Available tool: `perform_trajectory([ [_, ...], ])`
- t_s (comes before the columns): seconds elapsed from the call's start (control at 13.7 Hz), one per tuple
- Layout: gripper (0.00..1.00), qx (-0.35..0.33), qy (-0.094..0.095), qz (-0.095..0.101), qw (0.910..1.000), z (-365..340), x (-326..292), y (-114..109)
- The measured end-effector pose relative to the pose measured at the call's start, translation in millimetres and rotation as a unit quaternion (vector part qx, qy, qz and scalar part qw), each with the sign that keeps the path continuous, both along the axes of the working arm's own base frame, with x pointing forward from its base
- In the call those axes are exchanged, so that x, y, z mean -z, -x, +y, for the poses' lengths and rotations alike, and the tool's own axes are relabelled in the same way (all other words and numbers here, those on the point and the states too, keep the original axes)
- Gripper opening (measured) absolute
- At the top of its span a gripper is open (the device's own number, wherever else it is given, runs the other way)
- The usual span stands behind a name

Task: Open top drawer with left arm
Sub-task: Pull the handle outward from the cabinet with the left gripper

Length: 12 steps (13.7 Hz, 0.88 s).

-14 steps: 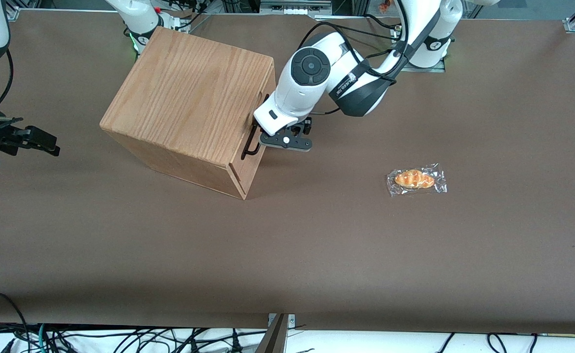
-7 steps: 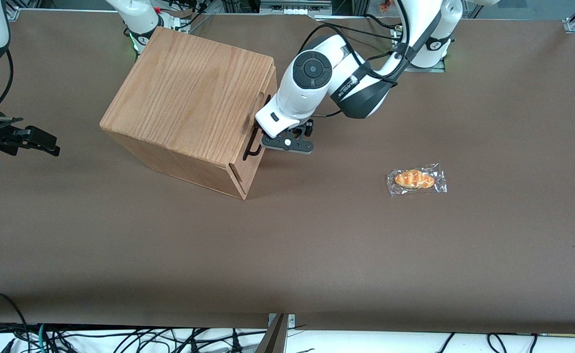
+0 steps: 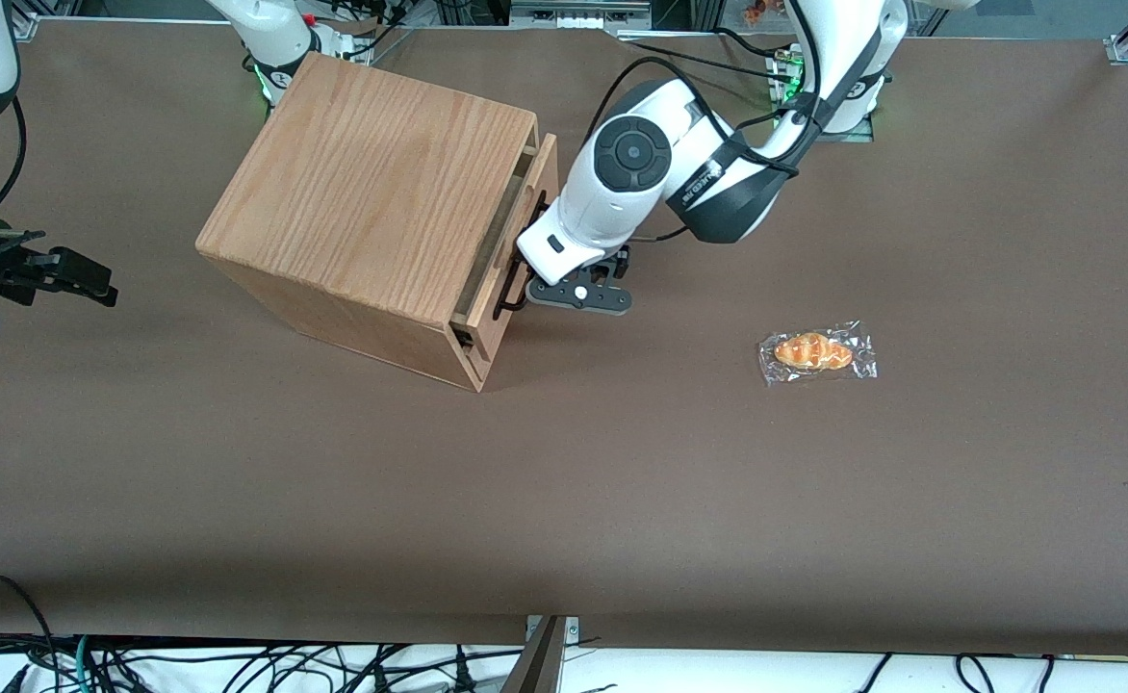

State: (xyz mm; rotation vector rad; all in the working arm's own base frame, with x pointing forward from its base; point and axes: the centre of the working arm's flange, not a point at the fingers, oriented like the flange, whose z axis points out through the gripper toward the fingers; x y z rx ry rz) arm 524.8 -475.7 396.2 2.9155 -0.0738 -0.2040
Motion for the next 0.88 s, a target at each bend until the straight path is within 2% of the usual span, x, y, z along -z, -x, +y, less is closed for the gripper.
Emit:
perform_trajectory([
  [0.51, 1.0, 0.0, -0.016, 0.014, 0.9998, 22, -6, -8],
  [0.88, 1.0, 0.001, -0.02, 0.016, 0.9997, 34, -13, -14],
])
